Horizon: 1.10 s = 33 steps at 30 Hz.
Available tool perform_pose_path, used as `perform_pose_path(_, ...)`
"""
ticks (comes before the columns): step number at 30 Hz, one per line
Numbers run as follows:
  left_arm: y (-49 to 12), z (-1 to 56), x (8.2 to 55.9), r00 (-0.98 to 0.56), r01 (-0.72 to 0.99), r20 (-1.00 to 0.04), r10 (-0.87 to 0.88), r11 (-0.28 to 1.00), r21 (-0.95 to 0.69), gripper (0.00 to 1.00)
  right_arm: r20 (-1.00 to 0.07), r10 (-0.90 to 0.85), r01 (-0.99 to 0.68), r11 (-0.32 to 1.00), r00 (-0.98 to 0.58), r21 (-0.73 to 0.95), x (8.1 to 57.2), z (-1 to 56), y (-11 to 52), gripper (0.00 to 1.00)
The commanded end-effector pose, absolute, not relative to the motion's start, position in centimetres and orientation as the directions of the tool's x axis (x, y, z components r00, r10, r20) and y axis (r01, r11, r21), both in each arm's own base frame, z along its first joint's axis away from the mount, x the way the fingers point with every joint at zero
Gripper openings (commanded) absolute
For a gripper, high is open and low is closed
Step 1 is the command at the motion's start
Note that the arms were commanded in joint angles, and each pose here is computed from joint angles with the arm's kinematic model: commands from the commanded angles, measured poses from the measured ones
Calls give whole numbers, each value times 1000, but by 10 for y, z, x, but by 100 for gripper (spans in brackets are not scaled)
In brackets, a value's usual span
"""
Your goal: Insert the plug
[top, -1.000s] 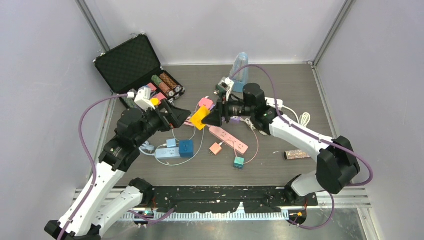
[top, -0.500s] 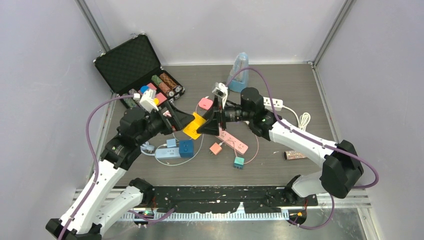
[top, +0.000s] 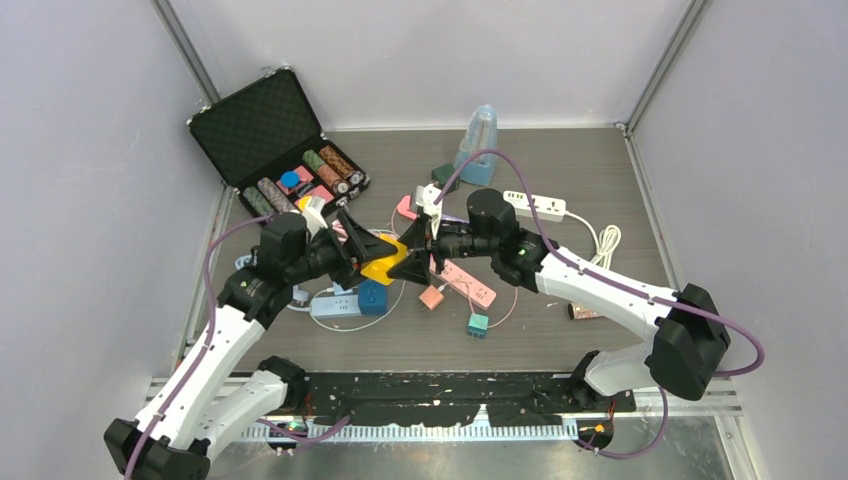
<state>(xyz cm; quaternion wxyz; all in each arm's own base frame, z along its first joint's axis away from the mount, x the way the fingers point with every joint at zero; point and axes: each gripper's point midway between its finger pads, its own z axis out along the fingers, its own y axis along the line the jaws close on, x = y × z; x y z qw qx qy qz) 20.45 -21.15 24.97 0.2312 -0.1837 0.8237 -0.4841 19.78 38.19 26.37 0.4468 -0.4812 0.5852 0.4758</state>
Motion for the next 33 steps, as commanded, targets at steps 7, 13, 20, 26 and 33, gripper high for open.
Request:
perform_pose_path(7,-205,255,201,-811,-170,-100,-576,396,-903,82,-997,-77,-995,101,9,-17,206,290,379,32)
perform_pose_path(13,-209,245,208,-815,-209,-54,-578,379,-901,82,-998,-63,-999,44,-14,11,195,294,382,33)
perform_pose_path(20,-211,237,215,-812,-229,-26,-583,360,-904,67,-995,-81,-998,0,-60,60,189,289,385,34)
perform_pose_path(26,-211,228,219,-809,-236,-24,-588,362,-902,69,-985,-91,-989,-19,-144,146,186,289,389,35)
perform_pose_path(33,-214,224,220,-819,-224,-23,-573,356,-907,7,-957,-112,-963,6,-268,269,193,284,395,37)
